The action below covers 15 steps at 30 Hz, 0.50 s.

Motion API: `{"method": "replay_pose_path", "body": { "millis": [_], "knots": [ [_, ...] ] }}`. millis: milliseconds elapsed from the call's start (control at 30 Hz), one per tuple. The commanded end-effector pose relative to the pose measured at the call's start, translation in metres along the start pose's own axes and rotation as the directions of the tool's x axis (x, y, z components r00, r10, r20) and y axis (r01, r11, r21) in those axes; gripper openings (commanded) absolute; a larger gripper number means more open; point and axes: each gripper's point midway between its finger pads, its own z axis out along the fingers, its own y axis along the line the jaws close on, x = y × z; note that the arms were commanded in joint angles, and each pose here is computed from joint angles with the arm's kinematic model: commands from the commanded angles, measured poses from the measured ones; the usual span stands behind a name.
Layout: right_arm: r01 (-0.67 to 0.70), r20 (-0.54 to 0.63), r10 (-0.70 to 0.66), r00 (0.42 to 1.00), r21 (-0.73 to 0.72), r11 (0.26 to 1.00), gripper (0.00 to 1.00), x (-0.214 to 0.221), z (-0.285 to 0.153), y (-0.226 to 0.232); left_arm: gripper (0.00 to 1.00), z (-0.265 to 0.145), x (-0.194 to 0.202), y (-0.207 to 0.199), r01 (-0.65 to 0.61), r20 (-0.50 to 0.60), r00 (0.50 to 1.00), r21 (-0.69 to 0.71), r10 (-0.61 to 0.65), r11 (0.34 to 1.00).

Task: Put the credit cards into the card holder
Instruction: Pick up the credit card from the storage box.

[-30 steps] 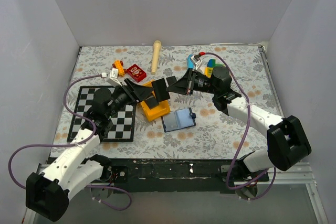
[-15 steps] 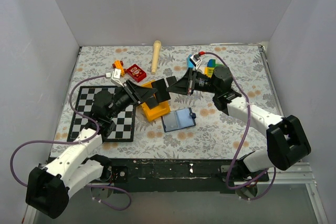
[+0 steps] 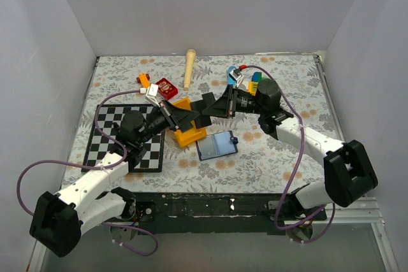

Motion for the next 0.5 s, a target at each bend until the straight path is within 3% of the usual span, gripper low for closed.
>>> {"method": "replay_pose_path", "body": {
  "millis": [0, 167, 300, 467],
  "knots": [
    [0.081, -0.01, -0.082, 0.997, -0.014, 0.997, 0.31, 0.0032, -0.0039, 0.0129, 0.0, 0.0038, -0.0025, -0.0168, -0.034, -0.012, 0.999, 0.048, 0.034, 0.998],
    [0.086, -0.01, -0.086, 0.996, -0.019, 0.996, 0.26, 0.0032, -0.0042, 0.0146, 0.0, 0.0062, 0.0008, -0.0161, -0.029, -0.026, 0.999, 0.055, 0.031, 0.998],
    [0.091, -0.006, -0.091, 0.996, -0.012, 0.996, 0.02, 0.0043, -0.0052, 0.014, 0.0, 0.0056, 0.0007, -0.0178, -0.032, -0.026, 0.999, 0.058, 0.033, 0.998],
    [0.101, 0.002, -0.101, 0.995, 0.026, 0.995, 0.01, 0.0051, -0.0081, 0.0097, 0.03, 0.0058, 0.0009, -0.0195, -0.036, -0.031, 0.999, 0.062, 0.038, 0.997]
  ]
}}
